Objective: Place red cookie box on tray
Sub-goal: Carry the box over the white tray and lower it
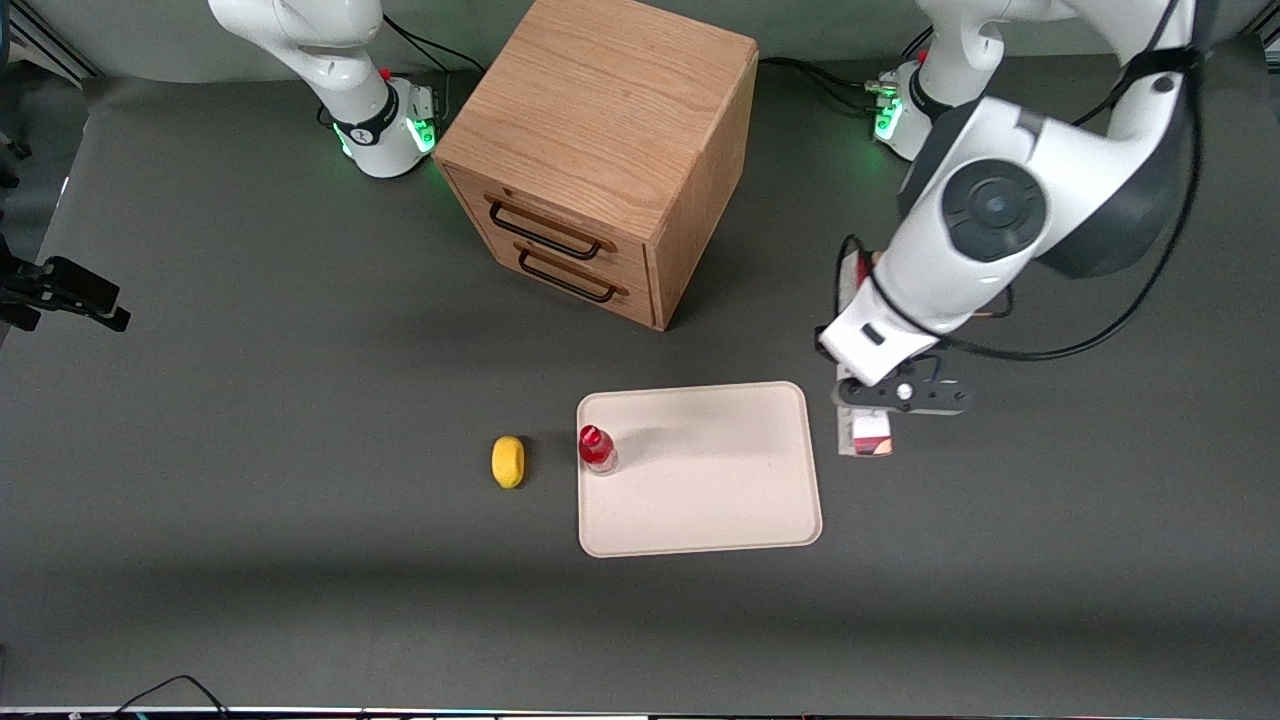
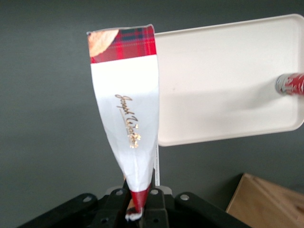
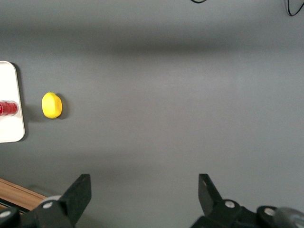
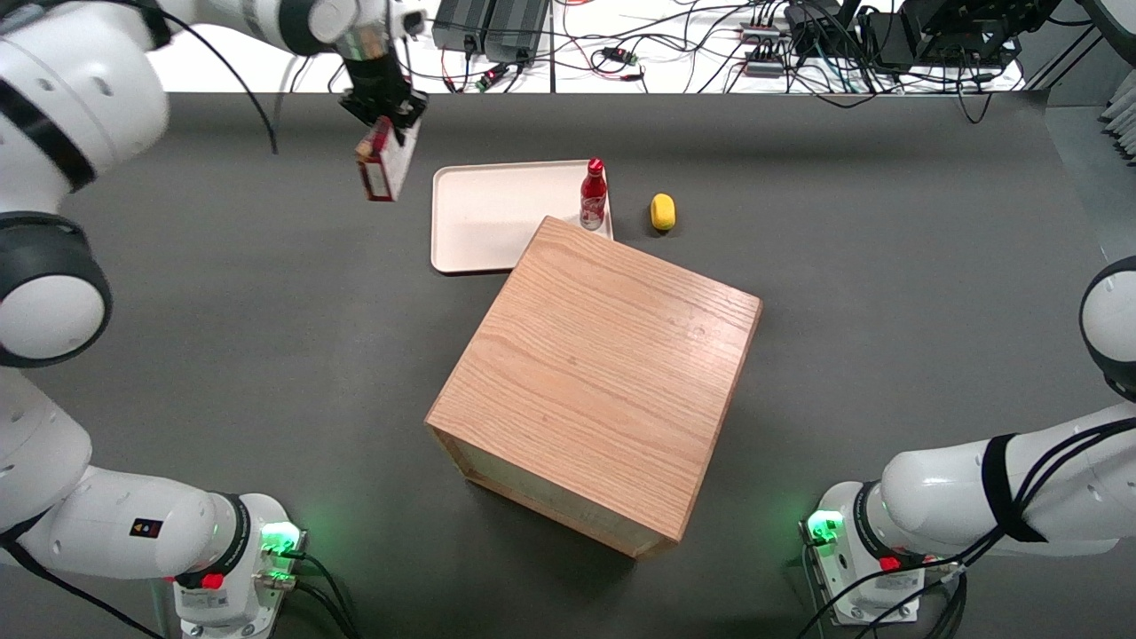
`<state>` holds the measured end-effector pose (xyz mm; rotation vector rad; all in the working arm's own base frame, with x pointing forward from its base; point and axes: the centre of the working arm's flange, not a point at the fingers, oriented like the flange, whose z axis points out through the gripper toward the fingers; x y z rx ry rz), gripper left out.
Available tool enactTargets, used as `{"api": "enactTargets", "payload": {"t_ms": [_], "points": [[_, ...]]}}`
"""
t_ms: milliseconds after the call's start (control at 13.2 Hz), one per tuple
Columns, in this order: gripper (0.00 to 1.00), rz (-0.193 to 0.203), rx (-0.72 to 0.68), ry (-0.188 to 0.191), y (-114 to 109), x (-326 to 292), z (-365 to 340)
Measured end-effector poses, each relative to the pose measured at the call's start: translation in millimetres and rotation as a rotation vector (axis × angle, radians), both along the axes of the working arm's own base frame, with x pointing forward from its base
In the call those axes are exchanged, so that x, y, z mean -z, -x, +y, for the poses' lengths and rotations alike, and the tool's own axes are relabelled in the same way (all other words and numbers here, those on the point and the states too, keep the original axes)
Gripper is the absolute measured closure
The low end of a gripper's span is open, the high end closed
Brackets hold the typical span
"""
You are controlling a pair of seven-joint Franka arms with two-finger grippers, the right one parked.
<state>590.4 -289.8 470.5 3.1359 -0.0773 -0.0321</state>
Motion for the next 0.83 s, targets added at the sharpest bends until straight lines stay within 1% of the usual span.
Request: {"api": "enactTargets", "payload": {"t_ms": [228,455,607,759,834], "points": [[0.9,-0.039,-0.012,0.033,-13.4,46.6,-27.3],[0.9,-0.083,-0.021,0.02,-28.8,97.9,-33.2],[0.9,-0.083,-0.034,0.005,-30.3,129.3,-38.5],[0.9,-0.079,-0.031,-0.019,-28.1,156.6,-45.1],[0.9,-0.095,-0.033,-0.023,-27.9,169.0,-48.5]]}}
